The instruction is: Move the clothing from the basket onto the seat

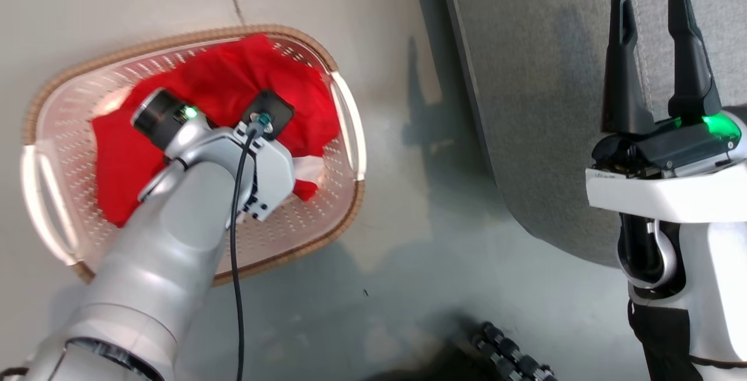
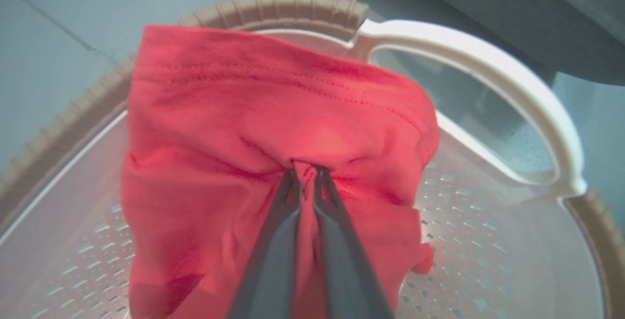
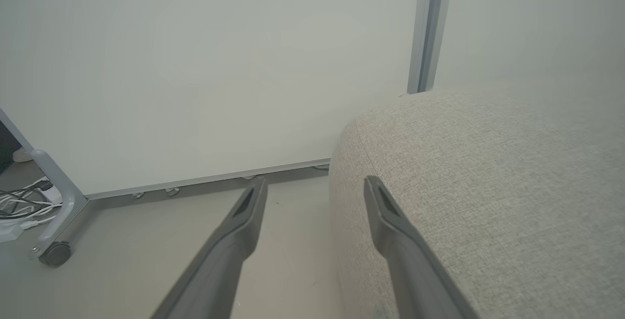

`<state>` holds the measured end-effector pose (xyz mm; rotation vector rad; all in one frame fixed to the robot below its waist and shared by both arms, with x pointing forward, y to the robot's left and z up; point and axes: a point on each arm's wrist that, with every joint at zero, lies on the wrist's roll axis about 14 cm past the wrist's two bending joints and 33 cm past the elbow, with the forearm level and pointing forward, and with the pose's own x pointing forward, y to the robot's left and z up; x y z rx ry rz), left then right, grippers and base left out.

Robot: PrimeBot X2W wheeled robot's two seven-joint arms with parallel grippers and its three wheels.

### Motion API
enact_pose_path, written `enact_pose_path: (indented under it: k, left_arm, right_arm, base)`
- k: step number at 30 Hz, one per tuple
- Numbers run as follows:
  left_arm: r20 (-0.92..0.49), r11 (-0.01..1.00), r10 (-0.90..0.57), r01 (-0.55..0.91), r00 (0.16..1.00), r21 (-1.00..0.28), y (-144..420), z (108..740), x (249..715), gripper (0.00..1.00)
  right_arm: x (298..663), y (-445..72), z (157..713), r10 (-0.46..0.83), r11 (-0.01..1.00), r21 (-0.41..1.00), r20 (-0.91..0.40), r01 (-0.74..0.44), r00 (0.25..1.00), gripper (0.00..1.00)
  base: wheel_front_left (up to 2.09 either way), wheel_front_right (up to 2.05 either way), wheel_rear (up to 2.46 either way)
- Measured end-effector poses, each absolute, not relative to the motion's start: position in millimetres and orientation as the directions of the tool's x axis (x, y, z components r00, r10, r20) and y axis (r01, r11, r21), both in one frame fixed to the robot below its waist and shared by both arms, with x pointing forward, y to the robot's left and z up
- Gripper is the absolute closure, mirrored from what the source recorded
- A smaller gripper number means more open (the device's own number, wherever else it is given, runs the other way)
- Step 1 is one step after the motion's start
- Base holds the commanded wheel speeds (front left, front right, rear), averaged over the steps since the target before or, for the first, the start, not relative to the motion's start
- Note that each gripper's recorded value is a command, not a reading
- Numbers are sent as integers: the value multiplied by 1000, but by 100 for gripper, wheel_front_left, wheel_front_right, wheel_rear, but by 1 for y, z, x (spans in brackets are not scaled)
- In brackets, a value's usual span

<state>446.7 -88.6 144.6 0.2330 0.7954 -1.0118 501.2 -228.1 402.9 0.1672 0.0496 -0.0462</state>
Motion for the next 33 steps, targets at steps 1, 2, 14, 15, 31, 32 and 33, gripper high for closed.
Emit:
enact_pose_path:
  k: [1, 2, 14, 15, 31, 32, 33]
  left_arm:
    - [-674, 542, -676, 821, 299, -179, -88, 152, 448, 100]
    - [-657, 548, -686, 817, 314, -181, -88, 159, 449, 100]
    - [-462, 675, -710, 700, 532, -231, -71, 260, 465, 100]
    - [-441, 686, -707, 689, 553, -235, -70, 270, 467, 100]
    - [-44, 861, -471, 447, 881, -243, 8, 445, 486, 100]
    - [-16, 864, -460, 443, 888, -239, 12, 456, 486, 100]
    - [14, 866, -451, 441, 892, -235, 15, 468, 485, 100]
  right_arm:
    - [500, -227, 405, -40, 986, 162, -51, 48, 998, 0]
    - [499, -226, 408, -38, 986, 162, -47, 45, 998, 0]
    - [481, -205, 437, 4, 985, 171, -14, -1, 1000, 0]
    - [479, -203, 439, 9, 985, 172, -11, -7, 1000, 0]
    - [449, -169, 488, 105, 973, 200, 58, -114, 993, 0]
    - [447, -168, 491, 108, 973, 200, 60, -118, 992, 0]
    - [445, -168, 493, 112, 972, 200, 61, -122, 992, 0]
  base:
    - [0, 0, 0]
    - [0, 0, 0]
    - [0, 0, 0]
    - [0, 0, 0]
    - [0, 0, 0]
    - [0, 0, 0]
    - [0, 0, 0]
